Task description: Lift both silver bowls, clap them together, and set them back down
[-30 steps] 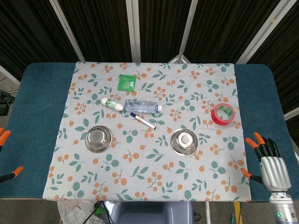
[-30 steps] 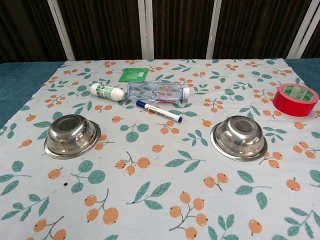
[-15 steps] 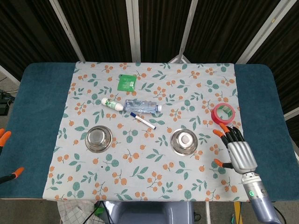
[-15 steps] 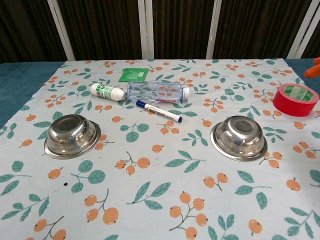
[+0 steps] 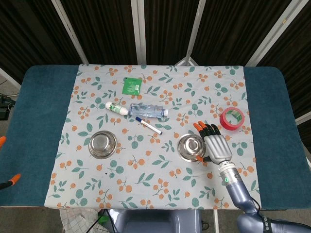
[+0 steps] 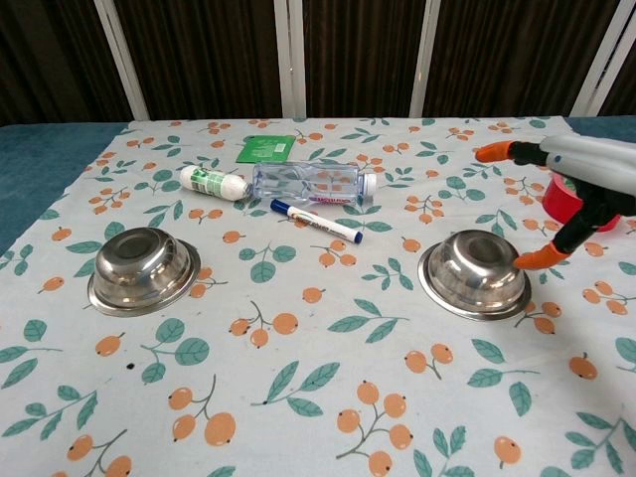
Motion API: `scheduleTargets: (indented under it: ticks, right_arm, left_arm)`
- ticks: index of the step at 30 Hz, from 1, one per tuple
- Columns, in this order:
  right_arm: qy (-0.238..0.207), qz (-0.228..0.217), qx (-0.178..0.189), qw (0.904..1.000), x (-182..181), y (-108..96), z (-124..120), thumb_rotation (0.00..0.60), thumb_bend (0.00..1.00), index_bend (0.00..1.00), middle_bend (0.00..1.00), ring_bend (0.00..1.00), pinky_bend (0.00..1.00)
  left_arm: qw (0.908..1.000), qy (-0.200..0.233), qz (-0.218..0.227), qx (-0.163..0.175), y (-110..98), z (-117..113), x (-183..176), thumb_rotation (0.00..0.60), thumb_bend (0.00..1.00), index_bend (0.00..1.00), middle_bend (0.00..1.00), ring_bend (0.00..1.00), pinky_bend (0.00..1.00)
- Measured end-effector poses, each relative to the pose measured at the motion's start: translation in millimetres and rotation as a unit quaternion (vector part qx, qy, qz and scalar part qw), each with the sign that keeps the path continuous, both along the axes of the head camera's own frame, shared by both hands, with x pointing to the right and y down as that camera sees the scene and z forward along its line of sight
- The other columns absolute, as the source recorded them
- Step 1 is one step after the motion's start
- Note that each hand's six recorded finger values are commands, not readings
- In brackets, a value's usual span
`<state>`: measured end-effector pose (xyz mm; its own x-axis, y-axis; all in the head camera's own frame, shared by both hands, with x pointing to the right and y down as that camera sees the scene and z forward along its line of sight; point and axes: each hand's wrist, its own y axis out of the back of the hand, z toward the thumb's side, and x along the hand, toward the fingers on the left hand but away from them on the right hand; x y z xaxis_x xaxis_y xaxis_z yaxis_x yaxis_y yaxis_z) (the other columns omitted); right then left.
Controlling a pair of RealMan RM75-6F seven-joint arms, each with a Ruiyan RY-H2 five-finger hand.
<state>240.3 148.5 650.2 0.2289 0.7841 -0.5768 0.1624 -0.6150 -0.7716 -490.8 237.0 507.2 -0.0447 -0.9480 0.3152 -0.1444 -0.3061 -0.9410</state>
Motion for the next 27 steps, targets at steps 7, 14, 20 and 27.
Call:
scheduleTargets:
  ticks: [7,14,20,27]
  right_arm:
    - [-0.007,-0.014,-0.034,0.9993,-25,9,16,0.600,0.11,0.07,0.04,0.07,0.00]
    - [0.010,-0.022,-0.054,0.9982,-33,16,29,0.600,0.11,0.07,0.04,0.07,0.00]
    - [0.036,-0.030,-0.060,0.9971,-33,15,41,0.600,0.11,0.07,0.04,0.09,0.00]
    - [0.054,-0.026,-0.069,0.9958,-28,9,52,0.600,0.11,0.10,0.04,0.14,0.00]
  left_arm:
    - [0.9999,-0.008,-0.002,-0.009,-1,5,1,0.600,0.11,0.09,0.00,0.00,0.01]
    - [0.9997,-0.012,-0.008,-0.018,-1,8,0,0.600,0.11,0.10,0.00,0.00,0.01]
    - [0.9996,-0.014,-0.009,-0.023,-1,10,1,0.600,0.11,0.10,0.00,0.00,0.01]
    - [0.9996,-0.015,-0.016,-0.020,-1,8,-1,0.600,0.11,0.11,0.00,0.00,0.01]
